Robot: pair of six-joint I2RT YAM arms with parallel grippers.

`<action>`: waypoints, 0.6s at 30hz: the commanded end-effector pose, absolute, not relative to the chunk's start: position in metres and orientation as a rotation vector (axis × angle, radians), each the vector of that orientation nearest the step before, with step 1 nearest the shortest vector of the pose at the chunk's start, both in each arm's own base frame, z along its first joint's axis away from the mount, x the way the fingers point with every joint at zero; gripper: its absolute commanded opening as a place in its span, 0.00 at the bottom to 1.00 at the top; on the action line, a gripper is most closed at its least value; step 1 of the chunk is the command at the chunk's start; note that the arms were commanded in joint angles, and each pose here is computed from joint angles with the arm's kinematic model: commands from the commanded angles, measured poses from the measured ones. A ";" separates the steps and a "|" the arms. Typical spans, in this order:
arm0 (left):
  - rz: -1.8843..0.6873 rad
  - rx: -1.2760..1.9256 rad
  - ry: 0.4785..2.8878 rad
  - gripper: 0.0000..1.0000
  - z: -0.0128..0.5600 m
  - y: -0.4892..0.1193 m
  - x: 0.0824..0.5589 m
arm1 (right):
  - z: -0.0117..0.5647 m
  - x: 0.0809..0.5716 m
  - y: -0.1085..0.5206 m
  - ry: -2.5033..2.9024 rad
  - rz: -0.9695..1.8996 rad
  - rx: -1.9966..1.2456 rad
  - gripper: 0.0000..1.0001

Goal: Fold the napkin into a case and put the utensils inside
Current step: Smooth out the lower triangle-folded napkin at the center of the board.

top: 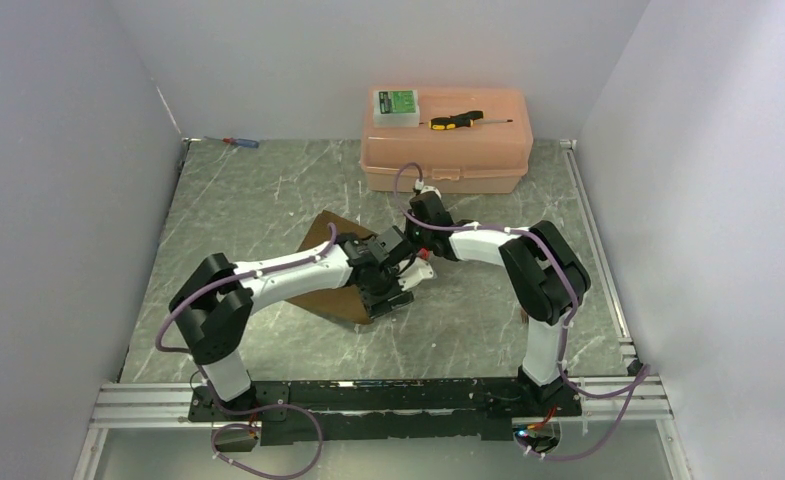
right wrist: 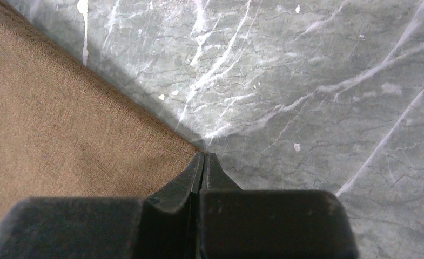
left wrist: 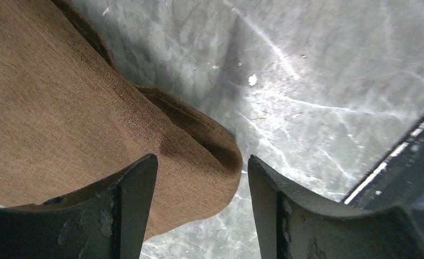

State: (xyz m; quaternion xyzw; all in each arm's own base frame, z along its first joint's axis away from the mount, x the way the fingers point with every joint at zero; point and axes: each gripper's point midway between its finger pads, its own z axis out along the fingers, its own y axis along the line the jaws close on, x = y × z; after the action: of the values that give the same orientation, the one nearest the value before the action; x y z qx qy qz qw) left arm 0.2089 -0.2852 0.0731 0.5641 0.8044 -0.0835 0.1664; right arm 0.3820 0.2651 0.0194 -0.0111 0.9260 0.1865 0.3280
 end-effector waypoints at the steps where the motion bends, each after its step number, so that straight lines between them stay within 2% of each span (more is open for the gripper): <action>1: -0.088 1.579 2.320 0.66 0.052 -0.273 0.220 | -0.009 0.363 0.248 2.526 0.450 -0.010 0.00; 5: 0.016 1.602 2.292 0.63 0.037 -0.258 0.225 | -0.012 0.363 0.244 2.533 0.447 -0.007 0.00; 8: 0.083 1.616 2.265 0.56 0.034 -0.248 0.229 | -0.015 0.362 0.241 2.540 0.441 0.002 0.00; 16: 0.111 1.667 2.192 0.29 0.041 -0.247 0.229 | -0.017 0.362 0.242 2.541 0.475 0.010 0.00; 18: 0.089 1.674 2.194 0.28 0.045 -0.251 0.227 | -0.016 0.363 0.241 2.537 0.470 0.009 0.00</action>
State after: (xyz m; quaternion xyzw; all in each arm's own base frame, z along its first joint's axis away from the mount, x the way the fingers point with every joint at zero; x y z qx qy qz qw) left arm 0.2222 -0.2430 0.0264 0.5853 0.7936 0.0328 0.1626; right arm 0.3826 0.2646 0.0191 -0.0027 0.9215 0.2224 0.3183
